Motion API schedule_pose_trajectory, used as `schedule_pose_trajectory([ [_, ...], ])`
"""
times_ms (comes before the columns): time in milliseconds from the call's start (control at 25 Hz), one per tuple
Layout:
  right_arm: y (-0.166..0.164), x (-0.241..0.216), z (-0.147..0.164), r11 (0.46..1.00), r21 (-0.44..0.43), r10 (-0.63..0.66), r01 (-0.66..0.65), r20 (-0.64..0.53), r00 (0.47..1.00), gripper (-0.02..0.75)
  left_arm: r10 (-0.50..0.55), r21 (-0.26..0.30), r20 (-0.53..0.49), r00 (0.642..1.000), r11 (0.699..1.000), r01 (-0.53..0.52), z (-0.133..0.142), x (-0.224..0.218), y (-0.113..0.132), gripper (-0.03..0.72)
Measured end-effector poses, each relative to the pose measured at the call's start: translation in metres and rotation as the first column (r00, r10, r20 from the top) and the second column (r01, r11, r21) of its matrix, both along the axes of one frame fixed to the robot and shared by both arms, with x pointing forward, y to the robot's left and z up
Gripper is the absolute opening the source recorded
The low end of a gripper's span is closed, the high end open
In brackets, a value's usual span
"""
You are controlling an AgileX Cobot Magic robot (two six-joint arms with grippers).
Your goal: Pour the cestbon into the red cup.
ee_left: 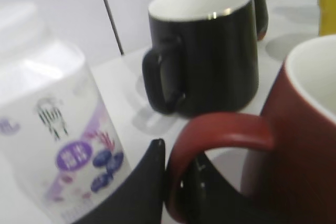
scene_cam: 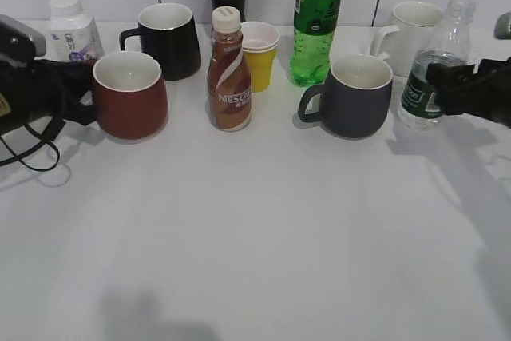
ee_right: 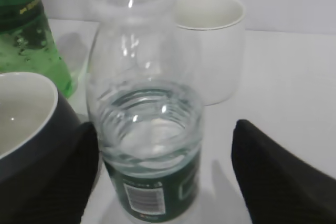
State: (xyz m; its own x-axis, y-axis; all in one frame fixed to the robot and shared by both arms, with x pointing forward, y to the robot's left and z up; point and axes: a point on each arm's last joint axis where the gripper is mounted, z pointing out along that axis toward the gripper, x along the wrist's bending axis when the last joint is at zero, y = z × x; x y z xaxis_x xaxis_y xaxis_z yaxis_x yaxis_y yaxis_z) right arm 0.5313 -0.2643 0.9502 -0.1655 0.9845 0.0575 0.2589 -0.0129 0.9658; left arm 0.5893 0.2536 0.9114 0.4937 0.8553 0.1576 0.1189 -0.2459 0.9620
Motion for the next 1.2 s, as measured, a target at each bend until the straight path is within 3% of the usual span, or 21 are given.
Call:
schedule_pose_trajectory([
  [680, 0.003, 0.021, -0.079, 0.999, 0.043, 0.005, -0.007, 0.046, 0.999, 0.59, 0.002, -0.006, 0.013, 1.0, 1.0, -0.002, 0.006, -0.001, 0.0, 0.06],
  [960, 0.004, 0.037, -0.08, 0.999, 0.039, 0.002, -0.006, 0.083, 0.997, 0.618, 0.002, -0.009, 0.011, 1.0, 1.0, -0.002, 0.006, -0.001, 0.0, 0.06],
  [1200, 0.005, 0.056, -0.07, 0.999, 0.032, -0.001, -0.004, 0.154, 0.988, 0.617, 0.002, -0.047, -0.012, 1.0, 0.999, -0.002, 0.006, -0.001, -0.001, 0.06],
])
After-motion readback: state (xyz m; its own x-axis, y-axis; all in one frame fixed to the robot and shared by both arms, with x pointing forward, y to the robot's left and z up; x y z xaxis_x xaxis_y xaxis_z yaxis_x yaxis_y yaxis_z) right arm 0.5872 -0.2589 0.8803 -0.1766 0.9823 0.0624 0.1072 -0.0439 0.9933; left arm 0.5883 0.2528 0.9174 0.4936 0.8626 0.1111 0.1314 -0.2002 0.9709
